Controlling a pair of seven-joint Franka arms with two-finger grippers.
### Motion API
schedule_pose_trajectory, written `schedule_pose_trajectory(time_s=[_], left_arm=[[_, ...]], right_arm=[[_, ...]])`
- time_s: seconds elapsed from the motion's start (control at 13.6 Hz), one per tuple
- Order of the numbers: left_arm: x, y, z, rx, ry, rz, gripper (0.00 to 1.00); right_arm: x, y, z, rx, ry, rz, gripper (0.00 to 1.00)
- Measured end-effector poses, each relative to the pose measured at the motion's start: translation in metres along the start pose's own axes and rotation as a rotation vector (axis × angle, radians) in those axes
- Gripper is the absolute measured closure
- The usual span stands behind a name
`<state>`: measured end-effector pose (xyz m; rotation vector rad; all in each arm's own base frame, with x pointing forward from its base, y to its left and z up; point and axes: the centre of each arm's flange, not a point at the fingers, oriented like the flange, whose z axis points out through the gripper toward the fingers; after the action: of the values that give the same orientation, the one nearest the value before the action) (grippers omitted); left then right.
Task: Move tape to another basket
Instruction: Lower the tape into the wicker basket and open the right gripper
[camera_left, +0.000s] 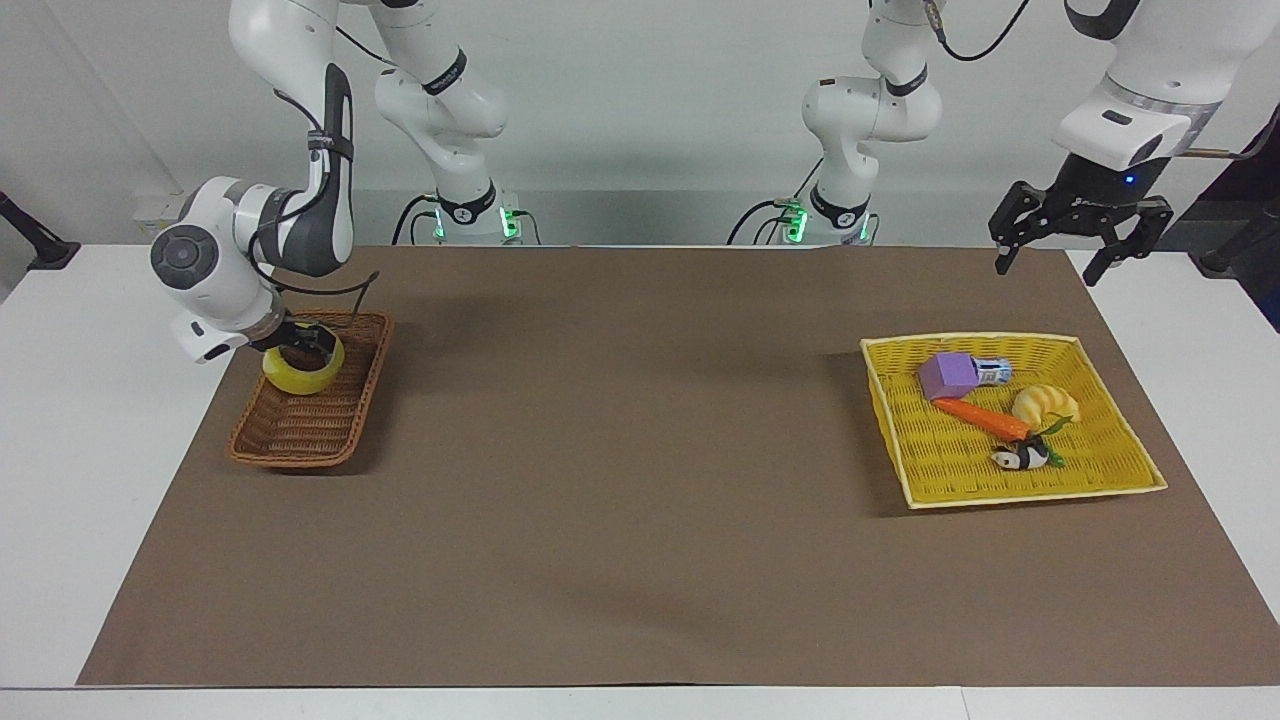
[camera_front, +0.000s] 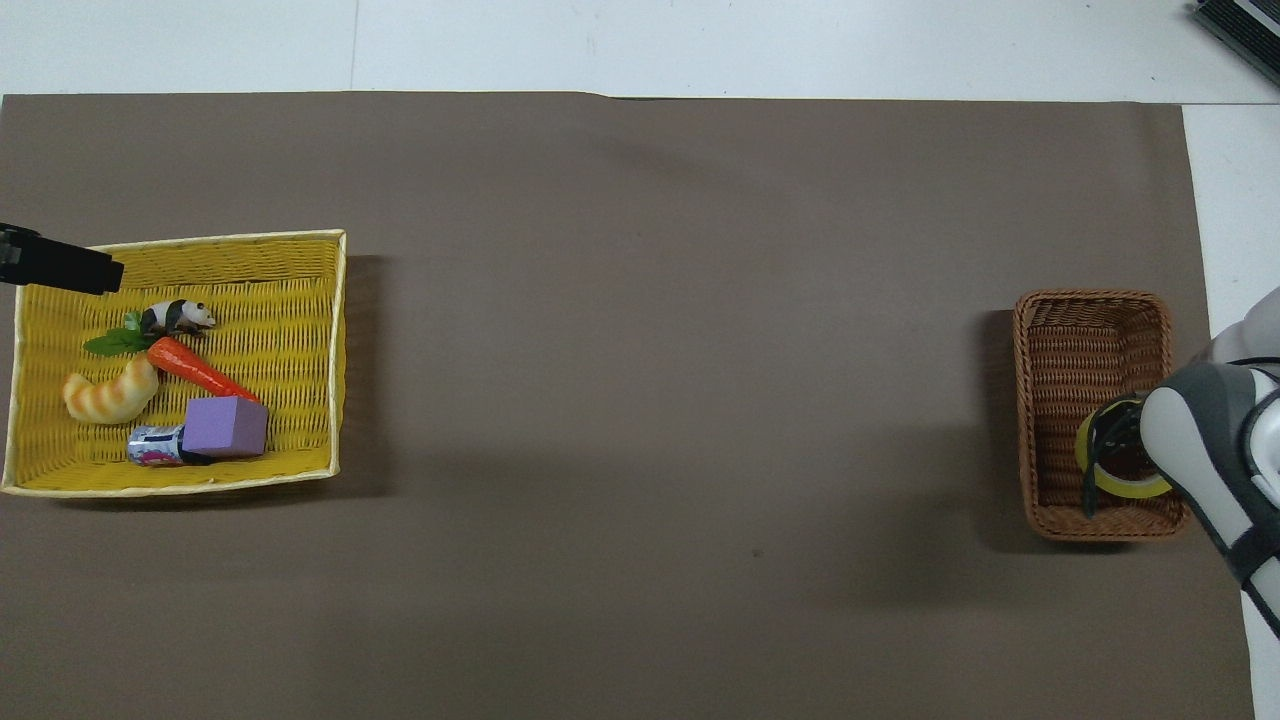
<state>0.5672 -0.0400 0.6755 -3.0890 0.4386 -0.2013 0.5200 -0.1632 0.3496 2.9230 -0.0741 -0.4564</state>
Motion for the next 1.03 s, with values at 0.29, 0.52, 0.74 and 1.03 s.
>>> schedule_pose_trajectory(time_s=[0.29,0.52,0.74,1.03], left_arm=[[0.000,0.000,0.000,0.000,0.000,0.000,0.00],[0.000,0.000,0.000,0.000,0.000,0.000,0.00],[0.000,0.000,0.000,0.000,0.000,0.000,0.00],[0.000,0.000,0.000,0.000,0.000,0.000,0.00]], right_arm=[[0.002,-0.012,-0.028,-0.057,0.032,-0.039,0.00],[0.009,-0.023,-0.066,-0.075,0.090,-0.031,0.00],[0.016,-0.045,-0.091,-0.074,0.143,-0.013,0.00],[0.022,-0.074,-0.108,-0.007,0.177,0.052,0.00]])
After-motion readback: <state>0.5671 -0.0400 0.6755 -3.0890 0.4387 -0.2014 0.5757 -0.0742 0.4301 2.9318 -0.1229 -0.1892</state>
